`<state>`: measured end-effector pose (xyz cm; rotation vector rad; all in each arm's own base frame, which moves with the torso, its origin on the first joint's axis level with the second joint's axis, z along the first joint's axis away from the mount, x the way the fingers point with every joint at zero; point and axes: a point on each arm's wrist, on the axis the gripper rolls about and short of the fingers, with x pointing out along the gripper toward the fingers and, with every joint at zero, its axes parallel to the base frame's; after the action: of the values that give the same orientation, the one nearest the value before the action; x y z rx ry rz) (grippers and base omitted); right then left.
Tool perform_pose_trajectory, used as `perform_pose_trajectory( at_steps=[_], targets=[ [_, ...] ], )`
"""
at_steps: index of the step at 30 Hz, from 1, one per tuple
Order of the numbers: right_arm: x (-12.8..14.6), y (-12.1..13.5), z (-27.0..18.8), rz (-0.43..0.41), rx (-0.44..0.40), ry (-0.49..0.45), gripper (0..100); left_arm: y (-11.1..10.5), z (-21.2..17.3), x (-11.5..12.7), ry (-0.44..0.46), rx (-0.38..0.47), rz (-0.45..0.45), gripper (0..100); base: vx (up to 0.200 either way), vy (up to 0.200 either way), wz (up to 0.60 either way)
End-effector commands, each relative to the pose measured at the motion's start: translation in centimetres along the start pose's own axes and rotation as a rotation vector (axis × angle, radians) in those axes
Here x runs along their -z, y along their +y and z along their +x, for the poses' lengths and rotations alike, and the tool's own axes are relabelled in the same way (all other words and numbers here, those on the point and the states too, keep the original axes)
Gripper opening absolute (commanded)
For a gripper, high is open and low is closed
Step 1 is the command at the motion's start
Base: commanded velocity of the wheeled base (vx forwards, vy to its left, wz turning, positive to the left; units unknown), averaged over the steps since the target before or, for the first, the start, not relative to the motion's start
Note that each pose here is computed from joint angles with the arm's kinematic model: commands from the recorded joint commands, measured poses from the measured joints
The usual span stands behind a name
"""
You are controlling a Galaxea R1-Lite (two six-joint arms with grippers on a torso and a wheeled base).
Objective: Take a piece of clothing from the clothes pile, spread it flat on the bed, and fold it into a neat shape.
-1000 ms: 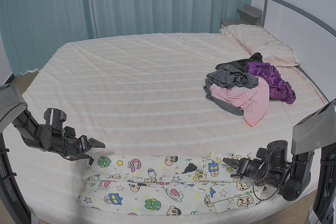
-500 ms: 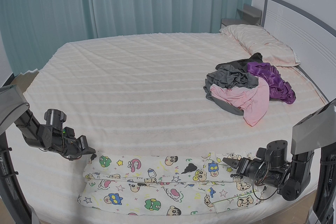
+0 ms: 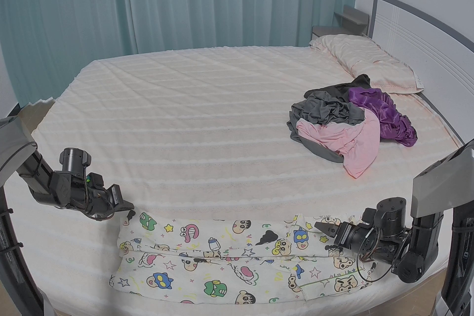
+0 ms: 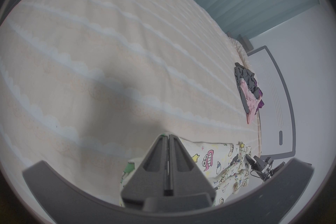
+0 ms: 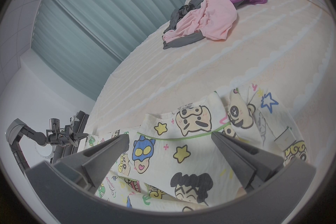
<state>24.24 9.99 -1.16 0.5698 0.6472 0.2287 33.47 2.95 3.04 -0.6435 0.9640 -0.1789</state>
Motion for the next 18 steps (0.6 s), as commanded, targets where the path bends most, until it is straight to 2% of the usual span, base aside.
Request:
perform_pose_trajectory(
  at_steps=[1, 11, 18],
  targets=[
    [-0.1, 0.0, -0.1, 0.0, -0.004, -0.004, 100, -0.5, -1.0, -0.5, -0.035, 0.009, 0.013, 0, 0.0, 0.0, 0.0],
    [0.0, 0.0, -0.1, -0.001, -0.003, -0.001, 100, -0.2, -1.0, -0.9, -0.048, 0.006, 0.012, 0, 0.0, 0.0, 0.0],
    [0.1, 0.0, -0.1, -0.001, -0.002, 0.002, 100, 0.8, 0.5, -0.4, -0.007, -0.013, -0.003, 0, 0.0, 0.0, 0.0]
  ],
)
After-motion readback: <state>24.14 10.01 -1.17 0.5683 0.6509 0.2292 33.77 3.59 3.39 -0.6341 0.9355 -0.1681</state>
